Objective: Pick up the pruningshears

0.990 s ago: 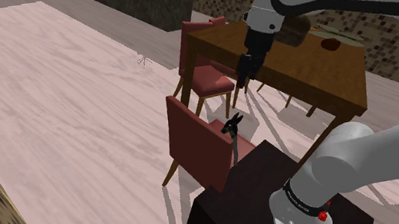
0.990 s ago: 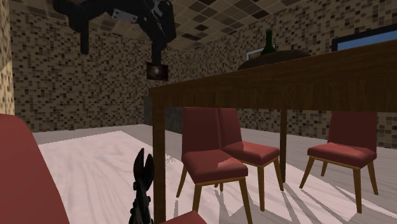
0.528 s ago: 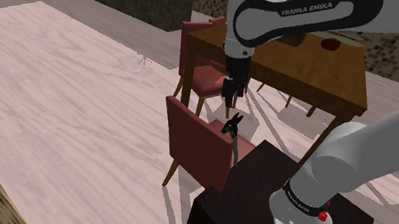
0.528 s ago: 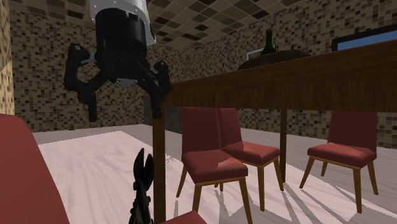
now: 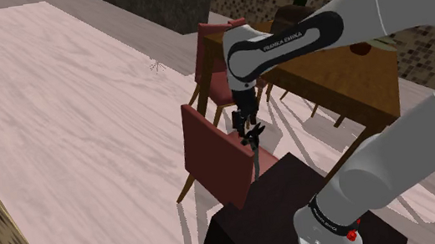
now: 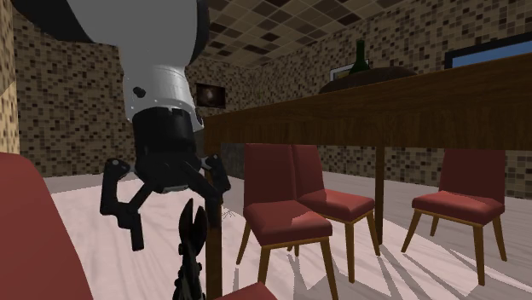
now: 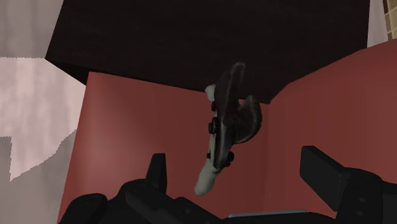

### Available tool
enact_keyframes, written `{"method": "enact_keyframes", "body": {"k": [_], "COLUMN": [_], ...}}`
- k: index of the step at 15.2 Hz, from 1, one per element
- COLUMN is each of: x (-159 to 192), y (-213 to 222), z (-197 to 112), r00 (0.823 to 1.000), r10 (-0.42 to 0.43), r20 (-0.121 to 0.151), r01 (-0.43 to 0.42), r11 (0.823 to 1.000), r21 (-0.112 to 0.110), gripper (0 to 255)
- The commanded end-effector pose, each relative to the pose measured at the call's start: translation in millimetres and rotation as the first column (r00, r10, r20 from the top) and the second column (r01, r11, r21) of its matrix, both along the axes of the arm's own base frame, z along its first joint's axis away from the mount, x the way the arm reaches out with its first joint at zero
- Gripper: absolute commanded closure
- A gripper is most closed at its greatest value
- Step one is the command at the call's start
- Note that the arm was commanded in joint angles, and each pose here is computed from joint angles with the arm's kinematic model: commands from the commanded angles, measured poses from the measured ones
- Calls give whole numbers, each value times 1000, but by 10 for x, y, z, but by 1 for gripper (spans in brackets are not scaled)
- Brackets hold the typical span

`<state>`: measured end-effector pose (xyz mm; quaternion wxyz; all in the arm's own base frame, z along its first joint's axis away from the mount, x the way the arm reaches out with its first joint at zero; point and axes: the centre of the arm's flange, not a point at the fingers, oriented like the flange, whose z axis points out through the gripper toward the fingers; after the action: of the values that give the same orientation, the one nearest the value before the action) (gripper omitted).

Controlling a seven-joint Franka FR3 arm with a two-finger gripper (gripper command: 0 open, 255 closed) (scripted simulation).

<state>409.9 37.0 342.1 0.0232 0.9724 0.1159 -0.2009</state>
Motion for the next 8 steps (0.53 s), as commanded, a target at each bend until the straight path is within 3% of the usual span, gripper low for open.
{"method": "enact_keyframes", "body": {"k": [1, 8], "x": [20, 20], "y": [2, 2], "z": [-155, -449], "r00": [1000, 1000], "r10": [3, 3], "r20": [-9, -9], "r01": [-3, -3], "r11": [1000, 1000], "r21": [-3, -3], "gripper": [0, 0]}}
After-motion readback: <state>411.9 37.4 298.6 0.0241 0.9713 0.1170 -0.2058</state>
